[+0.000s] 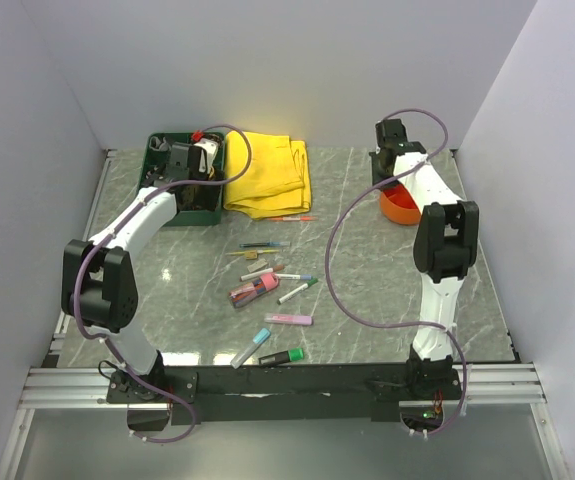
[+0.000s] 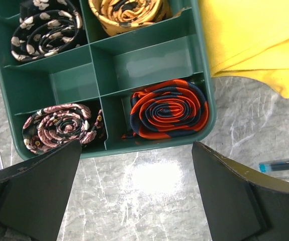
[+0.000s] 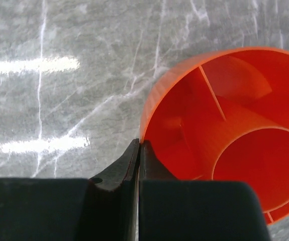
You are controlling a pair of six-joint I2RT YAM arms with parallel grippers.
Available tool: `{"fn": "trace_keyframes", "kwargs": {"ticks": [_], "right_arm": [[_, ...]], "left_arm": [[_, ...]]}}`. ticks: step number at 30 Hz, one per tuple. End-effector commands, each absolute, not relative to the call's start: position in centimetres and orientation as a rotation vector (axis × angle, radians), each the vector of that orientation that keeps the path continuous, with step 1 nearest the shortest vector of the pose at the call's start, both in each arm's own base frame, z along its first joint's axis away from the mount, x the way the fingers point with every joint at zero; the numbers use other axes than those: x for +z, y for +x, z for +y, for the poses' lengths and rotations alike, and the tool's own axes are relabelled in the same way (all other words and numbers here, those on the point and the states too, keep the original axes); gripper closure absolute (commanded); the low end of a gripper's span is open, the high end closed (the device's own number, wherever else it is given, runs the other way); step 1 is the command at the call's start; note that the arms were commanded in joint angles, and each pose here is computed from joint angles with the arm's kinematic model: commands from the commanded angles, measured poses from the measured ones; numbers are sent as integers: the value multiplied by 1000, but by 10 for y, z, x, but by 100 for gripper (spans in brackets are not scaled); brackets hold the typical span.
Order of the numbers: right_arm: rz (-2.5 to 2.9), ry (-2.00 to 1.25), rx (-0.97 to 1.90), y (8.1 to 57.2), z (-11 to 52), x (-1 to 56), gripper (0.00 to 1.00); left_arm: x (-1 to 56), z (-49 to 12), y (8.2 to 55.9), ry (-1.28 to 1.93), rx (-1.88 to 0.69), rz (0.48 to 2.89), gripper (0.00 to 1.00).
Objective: Sort the stationery into containers
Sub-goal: Move the storage box to the center of the board.
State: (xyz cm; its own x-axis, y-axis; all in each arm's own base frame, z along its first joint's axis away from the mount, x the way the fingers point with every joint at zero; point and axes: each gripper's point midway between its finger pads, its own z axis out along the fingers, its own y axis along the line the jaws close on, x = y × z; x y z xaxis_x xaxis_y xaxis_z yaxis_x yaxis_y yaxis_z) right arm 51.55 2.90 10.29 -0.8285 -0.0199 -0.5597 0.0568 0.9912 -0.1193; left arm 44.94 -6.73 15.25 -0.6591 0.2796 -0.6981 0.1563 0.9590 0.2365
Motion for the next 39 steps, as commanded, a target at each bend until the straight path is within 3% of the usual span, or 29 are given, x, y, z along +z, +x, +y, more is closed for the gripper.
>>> {"fn": "trace_keyframes", "kwargs": {"ticks": [1, 15, 23, 30, 31, 34, 39], "right_arm": [[2527, -157, -122, 498, 50, 122, 100], [2400, -896, 254, 415, 153, 127, 100], [2270, -1162, 327, 385, 164, 131, 100], [2232, -1181, 280, 382, 159, 135, 100], [2223, -1168, 270, 384, 158, 137, 98], [2222, -1123, 288, 386, 161, 147, 65], [2202, -1069, 348, 386, 170, 176, 50]], "left_arm": [[166, -80, 451, 430, 142, 2252, 0], [182, -118, 418, 924, -91, 2070, 1], [185, -125, 394, 1169, -156, 1933, 1], [181, -136, 389, 1271, -246, 1925, 1], [180, -135, 389, 1273, -248, 1932, 1], [179, -137, 391, 1281, -257, 1940, 1], [191, -141, 392, 1304, -276, 1915, 1]]}}
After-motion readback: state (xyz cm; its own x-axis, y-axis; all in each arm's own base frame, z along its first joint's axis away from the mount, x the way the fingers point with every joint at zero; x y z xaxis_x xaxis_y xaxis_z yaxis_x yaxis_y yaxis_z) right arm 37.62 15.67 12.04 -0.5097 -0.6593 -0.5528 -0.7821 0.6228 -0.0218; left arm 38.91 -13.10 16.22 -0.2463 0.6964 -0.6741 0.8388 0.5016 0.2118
